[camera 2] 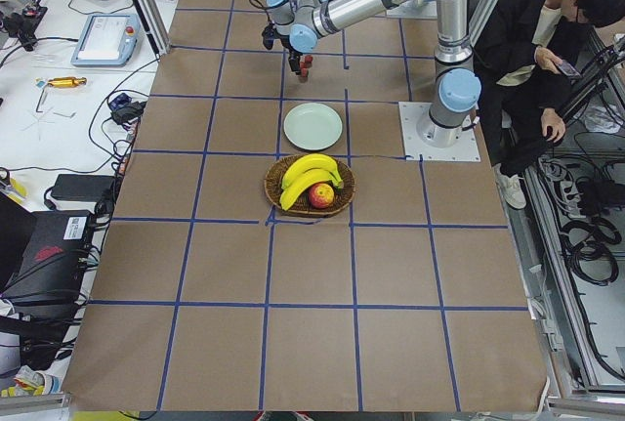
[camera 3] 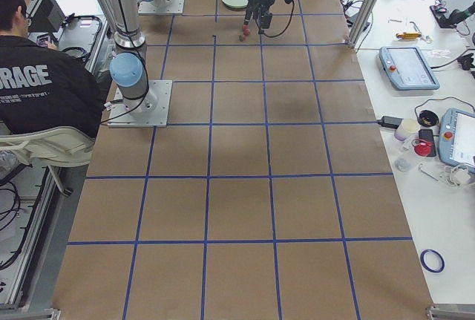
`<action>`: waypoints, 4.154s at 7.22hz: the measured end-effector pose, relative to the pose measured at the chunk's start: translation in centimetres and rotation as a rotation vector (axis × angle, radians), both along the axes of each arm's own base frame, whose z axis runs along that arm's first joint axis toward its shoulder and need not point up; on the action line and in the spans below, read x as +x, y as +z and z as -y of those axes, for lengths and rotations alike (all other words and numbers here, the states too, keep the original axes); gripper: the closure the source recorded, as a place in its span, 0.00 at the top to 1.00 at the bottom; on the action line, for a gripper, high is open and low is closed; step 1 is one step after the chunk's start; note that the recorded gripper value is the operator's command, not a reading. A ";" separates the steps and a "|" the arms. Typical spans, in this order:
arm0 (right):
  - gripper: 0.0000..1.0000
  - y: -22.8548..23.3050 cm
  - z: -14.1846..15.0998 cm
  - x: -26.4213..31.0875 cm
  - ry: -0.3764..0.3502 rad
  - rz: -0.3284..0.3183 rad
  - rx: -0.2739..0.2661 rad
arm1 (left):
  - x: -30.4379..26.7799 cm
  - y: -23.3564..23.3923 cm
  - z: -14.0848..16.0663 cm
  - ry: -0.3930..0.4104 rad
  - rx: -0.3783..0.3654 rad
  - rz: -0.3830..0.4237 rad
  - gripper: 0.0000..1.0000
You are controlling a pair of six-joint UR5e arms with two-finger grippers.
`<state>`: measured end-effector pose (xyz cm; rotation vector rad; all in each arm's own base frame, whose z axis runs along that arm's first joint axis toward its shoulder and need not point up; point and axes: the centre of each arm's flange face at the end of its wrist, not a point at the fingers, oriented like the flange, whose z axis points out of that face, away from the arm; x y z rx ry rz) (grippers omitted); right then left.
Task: Collect all strawberries into plate
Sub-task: 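Lower the left gripper and close it on a strawberry, then lift the strawberry with the left gripper and carry it over the plate, then open the left gripper to drop the strawberry onto the plate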
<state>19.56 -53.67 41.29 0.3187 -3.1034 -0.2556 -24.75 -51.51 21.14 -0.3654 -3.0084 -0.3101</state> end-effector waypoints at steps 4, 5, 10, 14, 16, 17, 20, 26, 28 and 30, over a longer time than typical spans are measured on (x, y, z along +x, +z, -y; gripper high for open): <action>1.00 -1.2 -0.3 0.0 -0.002 0.004 0.016 | -0.2 -3.2 0.0 -0.194 0.047 -0.041 0.91; 1.00 -1.4 -0.3 0.0 -0.002 0.004 0.019 | -0.2 -3.5 0.0 -0.234 0.053 -0.051 0.86; 1.00 -1.8 -0.5 0.1 0.000 0.003 0.026 | 0.0 -3.9 0.0 -0.316 0.057 -0.061 0.00; 1.00 -1.9 -0.5 0.1 0.001 0.002 0.028 | 0.2 -2.9 0.5 -0.311 0.034 -0.046 0.00; 1.00 -1.9 -0.5 0.1 -0.004 0.003 0.028 | 0.9 -0.3 0.6 -0.305 0.007 -0.004 0.00; 1.00 -1.9 -0.5 0.1 -0.009 0.005 0.030 | 2.0 1.8 0.7 -0.290 -0.005 0.025 0.00; 1.00 -1.8 -0.6 0.2 -0.016 0.008 0.028 | 12.7 5.8 1.7 -0.174 0.062 0.110 0.00; 1.00 -1.8 -0.3 0.0 -0.003 0.001 0.016 | 22.0 0.2 0.0 -0.261 0.263 0.162 1.00; 1.00 -1.8 -0.3 0.0 -0.002 -0.001 0.015 | 21.5 1.3 0.4 -0.235 0.230 0.138 1.00; 1.00 -1.8 -0.3 0.0 -0.002 -0.001 0.015 | 19.4 3.3 1.9 -0.086 0.149 0.057 1.00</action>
